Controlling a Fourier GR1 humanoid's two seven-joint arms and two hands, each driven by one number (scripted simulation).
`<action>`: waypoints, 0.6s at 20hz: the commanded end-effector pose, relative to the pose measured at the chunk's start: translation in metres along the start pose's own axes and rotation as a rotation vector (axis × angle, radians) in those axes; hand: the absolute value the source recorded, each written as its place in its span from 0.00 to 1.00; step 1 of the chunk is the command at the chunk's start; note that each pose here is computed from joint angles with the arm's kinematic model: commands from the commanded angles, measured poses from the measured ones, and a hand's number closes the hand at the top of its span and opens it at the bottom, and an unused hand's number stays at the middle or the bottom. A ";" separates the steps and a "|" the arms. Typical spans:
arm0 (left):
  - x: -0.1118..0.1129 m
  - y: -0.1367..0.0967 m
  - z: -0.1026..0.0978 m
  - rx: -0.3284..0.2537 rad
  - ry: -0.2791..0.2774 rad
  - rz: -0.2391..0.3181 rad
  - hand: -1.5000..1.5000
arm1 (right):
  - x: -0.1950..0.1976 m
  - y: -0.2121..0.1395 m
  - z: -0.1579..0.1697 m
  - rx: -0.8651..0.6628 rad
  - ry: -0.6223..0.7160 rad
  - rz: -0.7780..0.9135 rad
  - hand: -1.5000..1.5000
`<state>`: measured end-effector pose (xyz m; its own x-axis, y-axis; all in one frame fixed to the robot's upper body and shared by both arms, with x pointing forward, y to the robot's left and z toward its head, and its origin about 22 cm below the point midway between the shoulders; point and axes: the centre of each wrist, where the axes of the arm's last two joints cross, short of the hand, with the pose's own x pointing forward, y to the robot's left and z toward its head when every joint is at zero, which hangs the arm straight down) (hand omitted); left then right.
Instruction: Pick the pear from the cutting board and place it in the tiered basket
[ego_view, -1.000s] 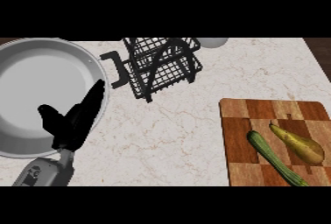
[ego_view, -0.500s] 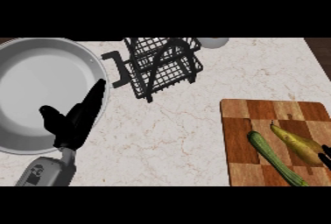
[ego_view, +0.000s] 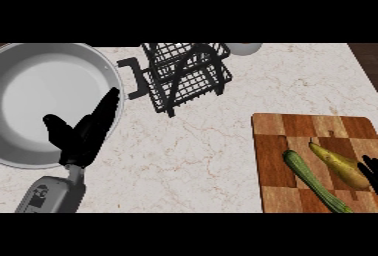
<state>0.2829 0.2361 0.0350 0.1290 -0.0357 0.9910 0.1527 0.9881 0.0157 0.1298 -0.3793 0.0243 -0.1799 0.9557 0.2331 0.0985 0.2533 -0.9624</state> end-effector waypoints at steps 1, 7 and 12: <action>-0.009 -0.011 0.014 -0.003 0.034 -0.012 0.50 | -0.017 0.018 0.016 -0.044 0.030 0.009 0.00; -0.005 -0.020 0.011 -0.017 0.031 0.018 0.50 | -0.037 0.013 -0.002 -0.040 0.027 -0.020 0.00; -0.014 -0.009 -0.004 -0.011 0.043 0.010 0.50 | -0.031 0.011 -0.031 -0.069 0.004 -0.060 0.00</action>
<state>0.2822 0.2357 0.0370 0.1333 -0.0372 0.9904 0.1485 0.9888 0.0172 0.1539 -0.4025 0.0078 -0.1726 0.9502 0.2594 0.1366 0.2839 -0.9491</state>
